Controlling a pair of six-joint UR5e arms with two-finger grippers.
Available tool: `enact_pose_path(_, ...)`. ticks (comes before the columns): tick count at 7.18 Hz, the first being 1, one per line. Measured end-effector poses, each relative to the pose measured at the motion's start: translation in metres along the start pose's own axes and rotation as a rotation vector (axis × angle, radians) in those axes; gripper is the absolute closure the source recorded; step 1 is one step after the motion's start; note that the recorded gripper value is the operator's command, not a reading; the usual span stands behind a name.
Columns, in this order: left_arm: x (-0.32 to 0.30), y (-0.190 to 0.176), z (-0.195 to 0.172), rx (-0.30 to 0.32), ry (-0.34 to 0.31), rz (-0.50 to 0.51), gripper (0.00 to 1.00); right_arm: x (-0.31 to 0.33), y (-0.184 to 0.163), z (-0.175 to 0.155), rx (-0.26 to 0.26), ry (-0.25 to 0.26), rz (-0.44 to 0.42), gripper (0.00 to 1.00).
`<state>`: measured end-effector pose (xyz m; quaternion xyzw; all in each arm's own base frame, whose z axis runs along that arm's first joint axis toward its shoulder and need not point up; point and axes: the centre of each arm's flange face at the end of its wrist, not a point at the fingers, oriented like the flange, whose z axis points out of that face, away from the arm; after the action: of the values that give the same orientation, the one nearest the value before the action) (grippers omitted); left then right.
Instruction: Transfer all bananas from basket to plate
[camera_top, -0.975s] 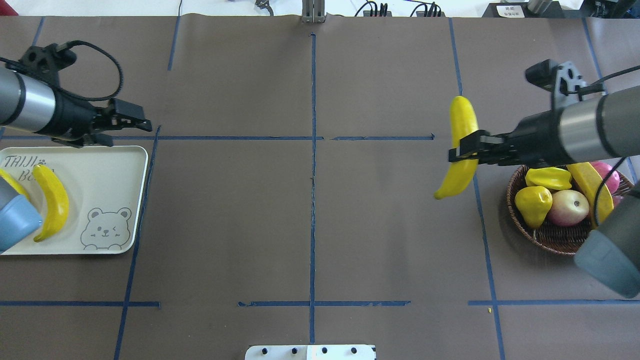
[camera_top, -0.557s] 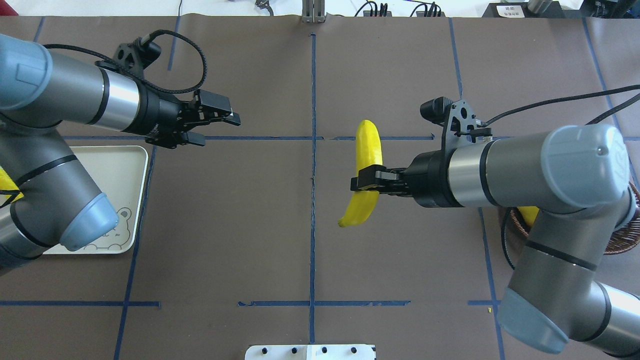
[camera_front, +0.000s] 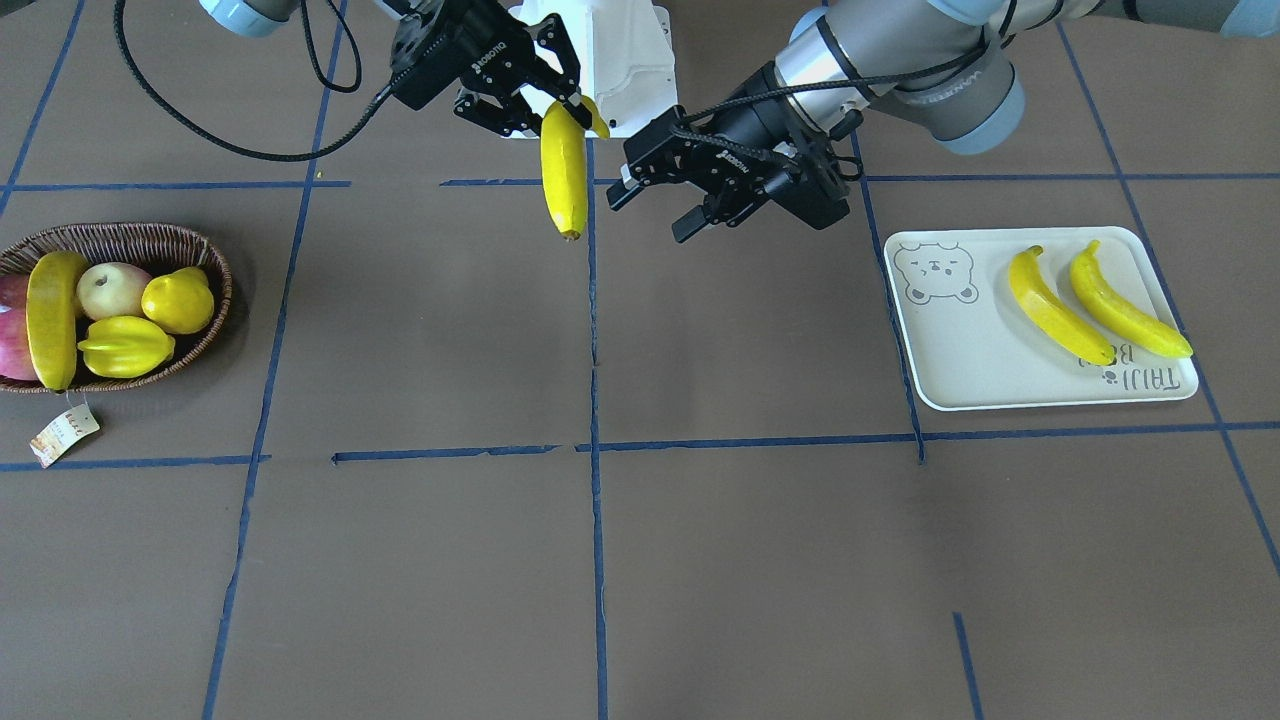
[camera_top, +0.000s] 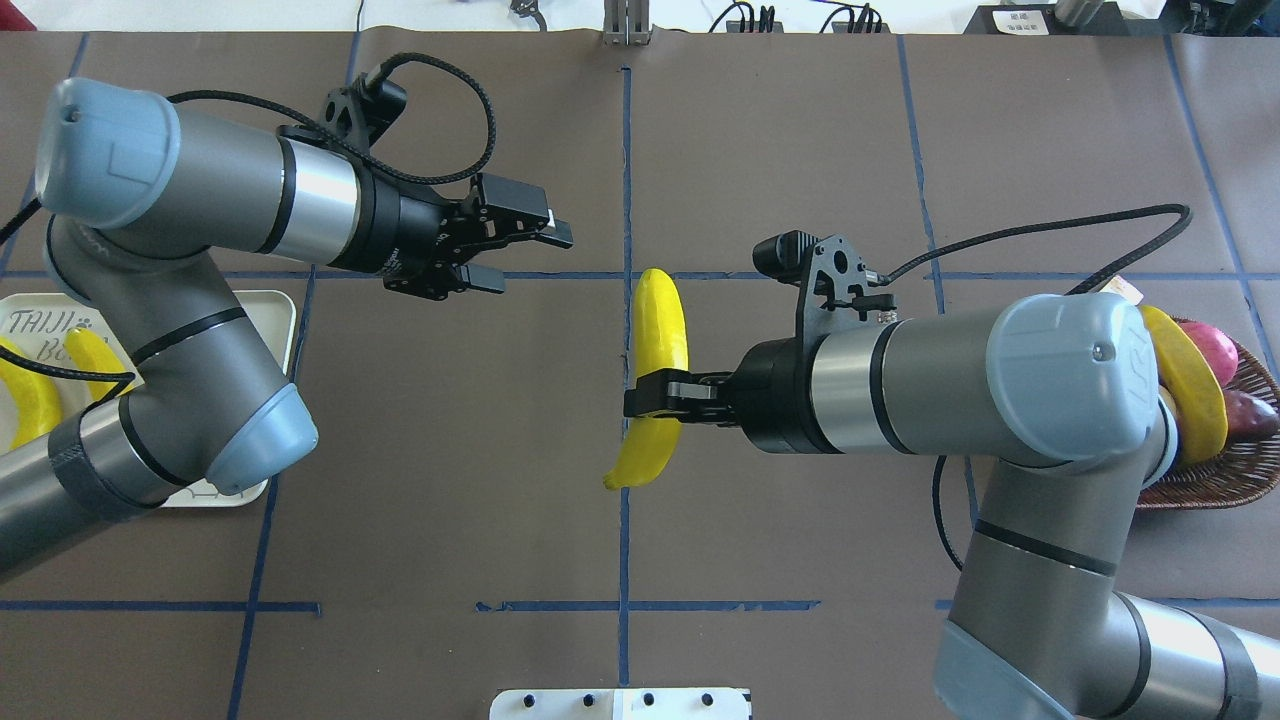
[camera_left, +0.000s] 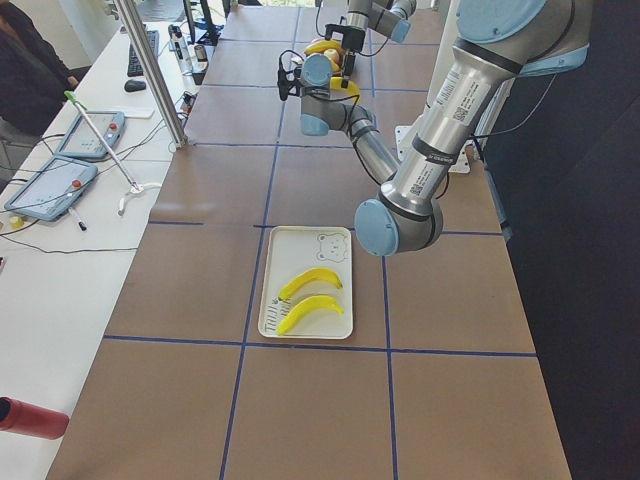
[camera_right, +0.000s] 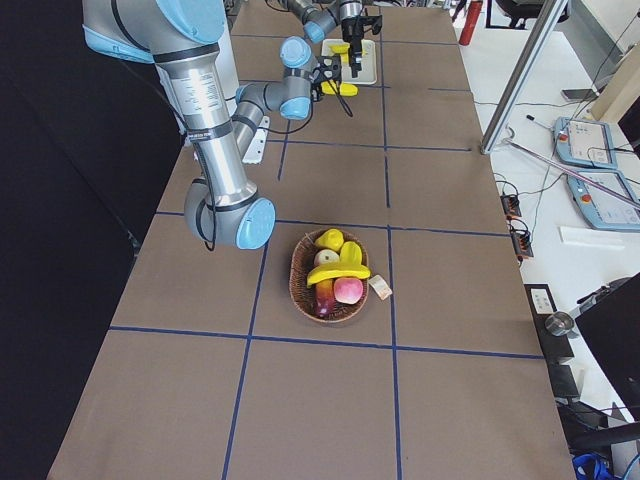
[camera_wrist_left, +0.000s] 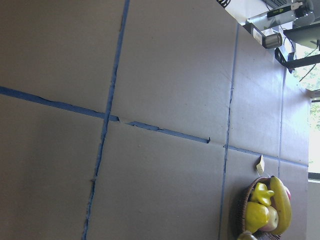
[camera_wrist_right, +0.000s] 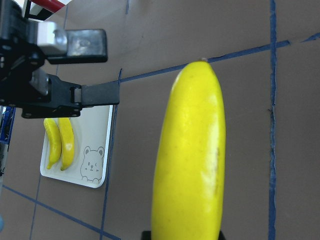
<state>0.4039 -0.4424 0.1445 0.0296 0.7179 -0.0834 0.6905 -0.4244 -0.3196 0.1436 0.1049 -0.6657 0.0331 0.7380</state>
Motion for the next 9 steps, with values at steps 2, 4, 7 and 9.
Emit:
enact_pose_path(2,0.011,0.026,0.018,-0.05,0.026,0.019,0.03,-0.004,0.004,0.005,0.007,-0.003,-0.004,0.98)
enact_pose_path(4,0.011,0.048,0.033,-0.091,0.032,0.024,0.23,-0.005,0.005,0.005,0.008,-0.006,-0.004,0.97)
enact_pose_path(7,0.006,0.058,0.039,-0.111,0.028,0.022,1.0,-0.006,0.006,0.005,0.005,-0.009,-0.006,0.01)
enact_pose_path(9,0.005,0.057,0.038,-0.108,0.025,0.022,1.0,-0.006,0.009,0.006,0.003,-0.008,0.001,0.0)
